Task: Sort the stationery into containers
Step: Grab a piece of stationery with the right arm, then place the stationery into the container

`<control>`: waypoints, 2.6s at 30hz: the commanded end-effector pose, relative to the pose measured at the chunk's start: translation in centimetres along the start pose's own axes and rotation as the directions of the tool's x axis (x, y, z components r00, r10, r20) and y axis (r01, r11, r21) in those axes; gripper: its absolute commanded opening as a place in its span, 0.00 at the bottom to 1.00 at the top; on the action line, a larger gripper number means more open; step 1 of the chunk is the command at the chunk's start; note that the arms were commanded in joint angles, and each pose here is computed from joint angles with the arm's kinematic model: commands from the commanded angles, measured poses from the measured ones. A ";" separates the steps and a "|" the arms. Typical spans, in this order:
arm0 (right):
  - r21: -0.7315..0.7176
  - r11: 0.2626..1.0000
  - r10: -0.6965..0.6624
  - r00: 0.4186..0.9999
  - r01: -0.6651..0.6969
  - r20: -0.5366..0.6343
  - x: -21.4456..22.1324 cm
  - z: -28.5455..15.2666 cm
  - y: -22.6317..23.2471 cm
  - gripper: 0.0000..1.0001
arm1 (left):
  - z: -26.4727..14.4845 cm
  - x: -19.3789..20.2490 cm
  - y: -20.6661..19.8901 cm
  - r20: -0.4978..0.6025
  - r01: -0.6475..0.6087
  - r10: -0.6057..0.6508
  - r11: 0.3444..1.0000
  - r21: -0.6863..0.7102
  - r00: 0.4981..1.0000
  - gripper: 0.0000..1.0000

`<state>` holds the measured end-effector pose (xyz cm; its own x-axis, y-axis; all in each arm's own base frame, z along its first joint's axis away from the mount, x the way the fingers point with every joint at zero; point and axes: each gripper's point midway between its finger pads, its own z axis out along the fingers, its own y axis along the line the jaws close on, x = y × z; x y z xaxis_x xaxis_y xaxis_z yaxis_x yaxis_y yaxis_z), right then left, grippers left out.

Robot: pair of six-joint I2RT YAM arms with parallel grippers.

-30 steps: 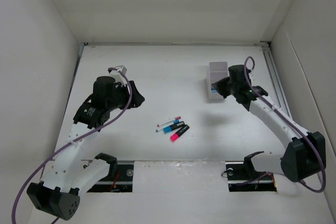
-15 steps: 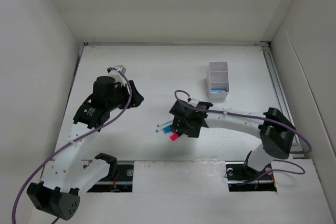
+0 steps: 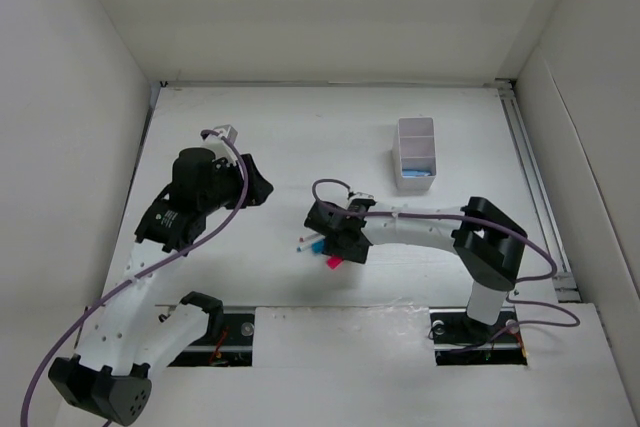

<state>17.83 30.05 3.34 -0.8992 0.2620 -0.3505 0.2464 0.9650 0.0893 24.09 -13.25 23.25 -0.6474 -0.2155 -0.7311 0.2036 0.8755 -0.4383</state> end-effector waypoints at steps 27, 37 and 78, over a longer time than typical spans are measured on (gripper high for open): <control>-0.302 0.908 0.365 0.903 -0.291 0.226 -20.5 -12.0 -4.4 0.14 | 0.1 0.0 -1.2 0.004 -0.001 0.001 0.998 0.070 1.000 0.51; -0.668 0.554 0.557 0.818 -0.496 -0.146 -32.2 -12.8 -3.7 0.14 | -0.2 -0.9 -1.4 0.031 0.004 -0.006 0.998 0.063 1.000 0.51; -0.567 0.078 0.775 0.408 -0.820 -0.483 -36.1 -4.7 -9.8 0.19 | -0.1 -0.7 -1.0 0.038 0.013 -0.015 0.999 0.047 0.999 0.51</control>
<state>45.10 11.67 18.54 -0.3642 0.8535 0.3727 0.5832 -0.1030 0.8058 23.98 -13.86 23.50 -0.6518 -0.2295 -0.7229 0.2182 0.8561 -0.4685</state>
